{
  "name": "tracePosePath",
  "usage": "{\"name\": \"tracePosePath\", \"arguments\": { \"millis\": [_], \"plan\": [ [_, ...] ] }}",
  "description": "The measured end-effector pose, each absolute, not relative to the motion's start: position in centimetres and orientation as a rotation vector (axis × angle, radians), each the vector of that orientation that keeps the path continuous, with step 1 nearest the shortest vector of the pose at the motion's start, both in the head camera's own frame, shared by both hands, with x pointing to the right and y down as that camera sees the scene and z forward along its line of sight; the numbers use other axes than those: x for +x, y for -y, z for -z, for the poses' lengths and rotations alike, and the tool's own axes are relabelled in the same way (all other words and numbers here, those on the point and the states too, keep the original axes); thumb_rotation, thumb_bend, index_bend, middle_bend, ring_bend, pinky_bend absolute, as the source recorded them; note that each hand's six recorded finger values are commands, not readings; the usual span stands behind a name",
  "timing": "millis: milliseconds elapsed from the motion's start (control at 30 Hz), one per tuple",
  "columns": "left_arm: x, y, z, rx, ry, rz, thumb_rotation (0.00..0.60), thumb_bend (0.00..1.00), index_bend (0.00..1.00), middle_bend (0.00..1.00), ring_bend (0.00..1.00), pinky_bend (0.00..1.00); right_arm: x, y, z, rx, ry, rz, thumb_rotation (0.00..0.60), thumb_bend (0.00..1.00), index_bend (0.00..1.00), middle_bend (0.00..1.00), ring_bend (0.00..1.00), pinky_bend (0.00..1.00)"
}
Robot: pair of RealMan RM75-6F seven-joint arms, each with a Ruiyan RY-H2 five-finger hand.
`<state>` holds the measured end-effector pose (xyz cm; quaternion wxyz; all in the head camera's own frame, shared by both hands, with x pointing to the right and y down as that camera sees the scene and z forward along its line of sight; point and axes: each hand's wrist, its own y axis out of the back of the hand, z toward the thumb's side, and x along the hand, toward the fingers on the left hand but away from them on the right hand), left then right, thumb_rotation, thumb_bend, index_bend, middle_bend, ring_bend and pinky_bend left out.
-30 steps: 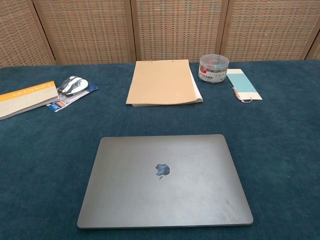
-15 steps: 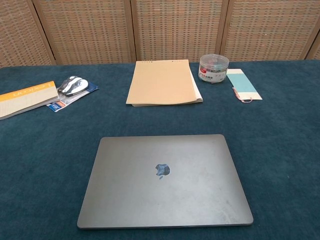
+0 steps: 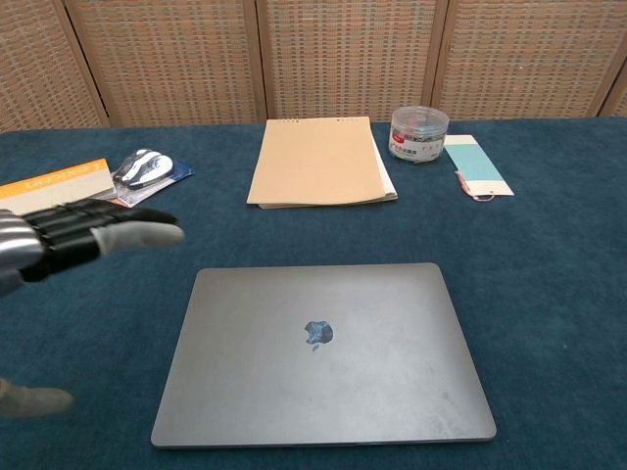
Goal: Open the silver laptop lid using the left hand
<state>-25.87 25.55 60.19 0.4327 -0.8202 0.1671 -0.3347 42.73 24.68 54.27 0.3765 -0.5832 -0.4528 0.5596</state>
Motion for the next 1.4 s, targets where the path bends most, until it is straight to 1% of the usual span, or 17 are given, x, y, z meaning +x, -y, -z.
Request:
{"name": "tracePosePath", "arguments": {
  "millis": [200,400,900,1400],
  "plan": [
    [-19.4,-26.1,-61.4,-2.099,-0.327,0.681,0.6,0.0,0.0,0.0,0.0,0.0,42.8,-24.7,-54.4,-1.501,1.154,-1.436,0.6,0.0,0.0,0.0,0.0,0.0],
    [-15.4,-26.4,-62.7,-2.08,-0.266,0.618,0.6,0.0,0.0,0.0,0.0,0.0,42.6,-24.8,-54.7,-1.516,1.146,-1.441,0.6,0.0,0.0,0.0,0.0,0.0],
    [-12.0,-27.2,-66.6,-2.055,-0.219,0.655,0.6,0.0,0.0,0.0,0.0,0.0,42.8,-24.7,-55.1,-1.548,1.143,-1.462,0.6,0.0,0.0,0.0,0.0,0.0],
    [-9.9,-27.4,-68.7,-2.053,-0.198,0.688,0.6,0.0,0.0,0.0,0.0,0.0,43.3,-24.5,-54.9,-1.552,1.167,-1.464,0.6,0.0,0.0,0.0,0.0,0.0]
  ]
}}
